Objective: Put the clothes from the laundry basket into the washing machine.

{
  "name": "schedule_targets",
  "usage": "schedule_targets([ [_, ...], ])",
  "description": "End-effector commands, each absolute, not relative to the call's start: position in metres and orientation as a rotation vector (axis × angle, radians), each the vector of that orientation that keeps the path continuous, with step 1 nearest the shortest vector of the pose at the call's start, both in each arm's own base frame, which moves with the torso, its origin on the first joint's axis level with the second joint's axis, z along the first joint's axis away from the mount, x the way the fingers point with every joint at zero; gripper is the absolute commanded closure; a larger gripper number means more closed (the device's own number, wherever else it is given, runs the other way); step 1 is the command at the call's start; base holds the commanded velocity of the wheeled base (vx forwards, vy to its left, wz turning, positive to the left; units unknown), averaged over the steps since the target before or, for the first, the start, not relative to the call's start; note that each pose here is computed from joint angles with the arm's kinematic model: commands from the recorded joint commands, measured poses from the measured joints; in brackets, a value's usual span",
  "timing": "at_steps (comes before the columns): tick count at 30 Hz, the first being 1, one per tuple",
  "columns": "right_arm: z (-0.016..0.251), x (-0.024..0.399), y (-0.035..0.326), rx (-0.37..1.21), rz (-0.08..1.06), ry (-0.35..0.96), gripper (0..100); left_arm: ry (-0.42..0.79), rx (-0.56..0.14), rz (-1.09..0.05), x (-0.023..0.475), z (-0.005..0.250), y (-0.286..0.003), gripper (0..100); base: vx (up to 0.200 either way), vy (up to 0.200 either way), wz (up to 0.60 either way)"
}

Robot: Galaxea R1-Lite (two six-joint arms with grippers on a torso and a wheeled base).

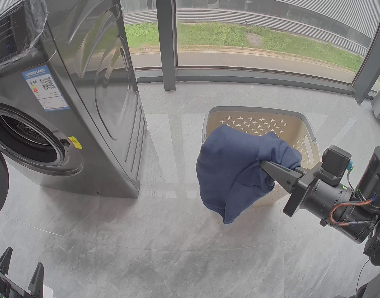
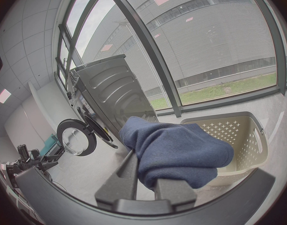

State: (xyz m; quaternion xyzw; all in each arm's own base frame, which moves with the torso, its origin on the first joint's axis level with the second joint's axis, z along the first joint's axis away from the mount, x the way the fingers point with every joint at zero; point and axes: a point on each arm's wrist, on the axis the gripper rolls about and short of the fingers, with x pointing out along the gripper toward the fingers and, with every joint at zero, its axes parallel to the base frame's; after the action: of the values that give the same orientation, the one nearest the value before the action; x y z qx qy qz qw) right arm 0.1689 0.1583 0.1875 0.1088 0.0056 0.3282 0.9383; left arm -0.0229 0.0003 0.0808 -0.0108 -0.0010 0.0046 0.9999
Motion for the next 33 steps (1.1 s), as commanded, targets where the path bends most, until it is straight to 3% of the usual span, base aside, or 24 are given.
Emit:
schedule_targets([
  [1,0.1942,0.1659,0.1565,0.237,0.680,-0.016,100,0.003,-0.023,0.009,-0.0226,0.0760,0.0003,0,0.000,0.000,0.00],
  [4,0.1942,0.1662,0.1569,0.237,0.680,-0.016,100,0.003,-0.023,0.009,-0.0226,0.0760,0.0003,0,0.000,0.000,0.00],
  [33,0.1924,0.1675,0.1601,0.229,0.685,-0.010,100,0.004,-0.025,0.009,-0.0225,0.0760,0.0003,0,0.000,0.200,0.00],
])
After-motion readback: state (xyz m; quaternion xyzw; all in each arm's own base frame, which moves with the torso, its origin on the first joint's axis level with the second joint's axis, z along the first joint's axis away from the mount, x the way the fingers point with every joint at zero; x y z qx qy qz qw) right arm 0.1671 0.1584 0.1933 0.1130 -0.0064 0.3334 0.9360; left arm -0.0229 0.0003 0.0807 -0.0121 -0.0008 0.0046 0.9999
